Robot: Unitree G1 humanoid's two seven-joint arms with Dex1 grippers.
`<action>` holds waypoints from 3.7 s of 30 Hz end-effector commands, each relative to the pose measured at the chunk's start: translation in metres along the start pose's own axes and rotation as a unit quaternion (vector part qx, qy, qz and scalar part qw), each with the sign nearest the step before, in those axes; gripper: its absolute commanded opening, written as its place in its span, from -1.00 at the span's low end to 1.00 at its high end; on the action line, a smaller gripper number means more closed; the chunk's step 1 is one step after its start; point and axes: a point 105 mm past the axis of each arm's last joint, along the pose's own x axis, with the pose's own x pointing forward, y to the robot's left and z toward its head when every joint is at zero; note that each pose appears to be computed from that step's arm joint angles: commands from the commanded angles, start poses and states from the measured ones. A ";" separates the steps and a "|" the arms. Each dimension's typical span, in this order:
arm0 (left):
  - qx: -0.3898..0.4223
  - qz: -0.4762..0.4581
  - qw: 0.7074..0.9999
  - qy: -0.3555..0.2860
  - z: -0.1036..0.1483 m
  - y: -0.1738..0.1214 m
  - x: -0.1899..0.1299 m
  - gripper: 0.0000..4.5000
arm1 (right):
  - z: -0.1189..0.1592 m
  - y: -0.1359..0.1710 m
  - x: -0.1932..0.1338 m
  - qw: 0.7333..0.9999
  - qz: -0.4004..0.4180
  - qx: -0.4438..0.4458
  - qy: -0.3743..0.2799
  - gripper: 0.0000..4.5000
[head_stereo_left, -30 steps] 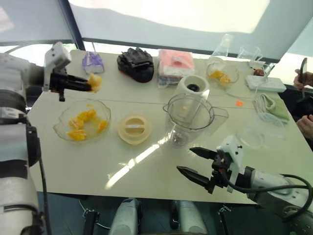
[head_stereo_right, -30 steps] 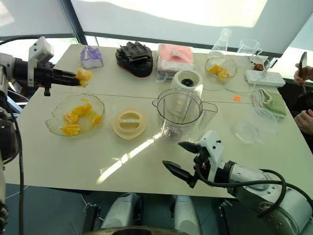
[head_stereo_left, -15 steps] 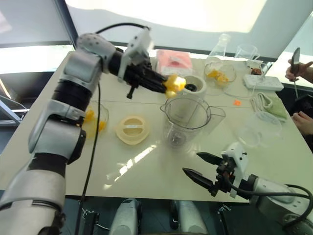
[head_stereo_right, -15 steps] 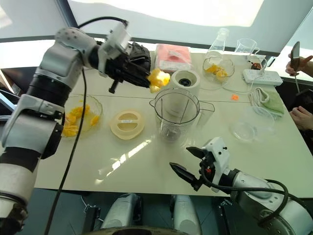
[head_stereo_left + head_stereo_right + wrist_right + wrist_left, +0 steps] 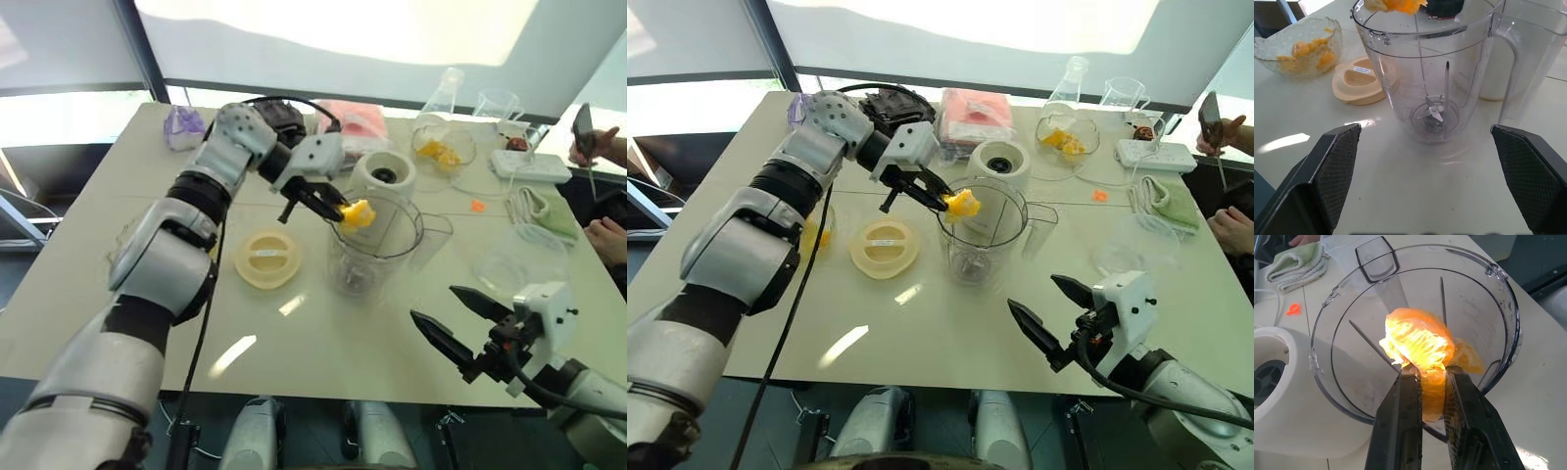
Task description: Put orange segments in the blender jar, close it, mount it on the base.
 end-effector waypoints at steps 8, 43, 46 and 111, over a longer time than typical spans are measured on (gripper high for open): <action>0.043 0.002 0.999 0.001 0.016 0.008 0.002 -0.72 | 0.021 -0.011 -0.014 0.997 -0.039 0.006 -0.066 1.00; -0.164 0.287 0.914 -0.234 0.051 -0.031 -0.093 0.70 | -0.005 -0.080 -0.001 0.984 -0.162 -0.031 -0.063 1.00; -0.191 0.273 0.915 -0.228 0.044 -0.052 -0.081 0.70 | -0.005 -0.104 -0.013 0.968 -0.233 -0.063 -0.063 1.00; -0.234 0.192 0.918 -0.256 0.035 -0.083 -0.031 0.12 | -0.019 -0.196 -0.059 0.851 -0.517 -0.080 -0.044 1.00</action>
